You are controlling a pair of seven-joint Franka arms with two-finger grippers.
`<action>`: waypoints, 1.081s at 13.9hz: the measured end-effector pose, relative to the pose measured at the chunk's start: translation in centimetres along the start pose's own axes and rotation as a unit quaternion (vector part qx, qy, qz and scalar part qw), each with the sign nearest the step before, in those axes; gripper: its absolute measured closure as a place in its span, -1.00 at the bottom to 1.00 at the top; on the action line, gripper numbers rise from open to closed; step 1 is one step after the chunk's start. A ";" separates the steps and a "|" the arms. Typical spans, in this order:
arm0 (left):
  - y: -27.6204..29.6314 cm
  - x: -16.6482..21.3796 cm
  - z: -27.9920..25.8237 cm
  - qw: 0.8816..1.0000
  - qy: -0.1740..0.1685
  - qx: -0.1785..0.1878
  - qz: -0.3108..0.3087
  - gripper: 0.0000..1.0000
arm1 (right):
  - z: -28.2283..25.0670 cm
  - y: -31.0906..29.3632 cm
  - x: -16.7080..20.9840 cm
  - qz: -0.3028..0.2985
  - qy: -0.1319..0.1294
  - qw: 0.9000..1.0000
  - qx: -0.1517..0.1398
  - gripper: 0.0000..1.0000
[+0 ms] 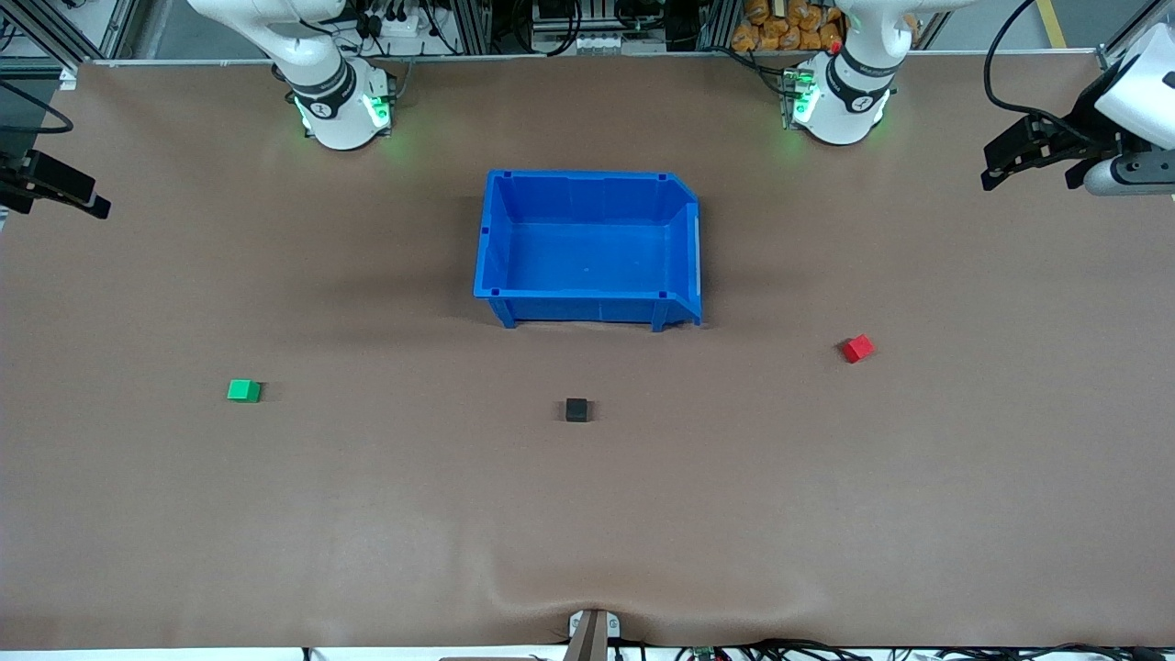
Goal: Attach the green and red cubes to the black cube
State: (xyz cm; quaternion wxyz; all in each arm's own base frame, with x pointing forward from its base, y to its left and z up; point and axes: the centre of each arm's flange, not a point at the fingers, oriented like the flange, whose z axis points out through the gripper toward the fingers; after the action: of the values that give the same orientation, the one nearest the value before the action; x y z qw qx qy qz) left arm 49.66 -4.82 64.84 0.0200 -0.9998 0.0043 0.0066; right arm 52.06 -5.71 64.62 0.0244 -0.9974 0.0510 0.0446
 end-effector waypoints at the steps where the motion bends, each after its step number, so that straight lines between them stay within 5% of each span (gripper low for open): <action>1: 0.0 0.1 0.1 1.000 -0.001 0.000 0.000 -1.00 | 0.0 -0.1 0.0 -0.001 0.000 1.000 0.000 -1.00; 6: 0.0 0.2 0.4 1.000 -0.006 0.000 0.000 -1.00 | 1.8 -0.5 2.2 -0.003 0.006 1.000 -0.002 -1.00; 15: 0.0 0.4 1.8 1.000 -0.024 0.001 -0.001 -1.00 | 10.0 0.9 8.0 0.003 -0.032 0.999 -0.008 -1.00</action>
State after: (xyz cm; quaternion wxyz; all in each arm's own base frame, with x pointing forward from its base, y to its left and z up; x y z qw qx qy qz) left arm 50.01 -4.74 63.01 0.0207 -0.9993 0.0031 0.0301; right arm 59.04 -6.89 53.93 0.0178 -0.9954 0.0533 0.0770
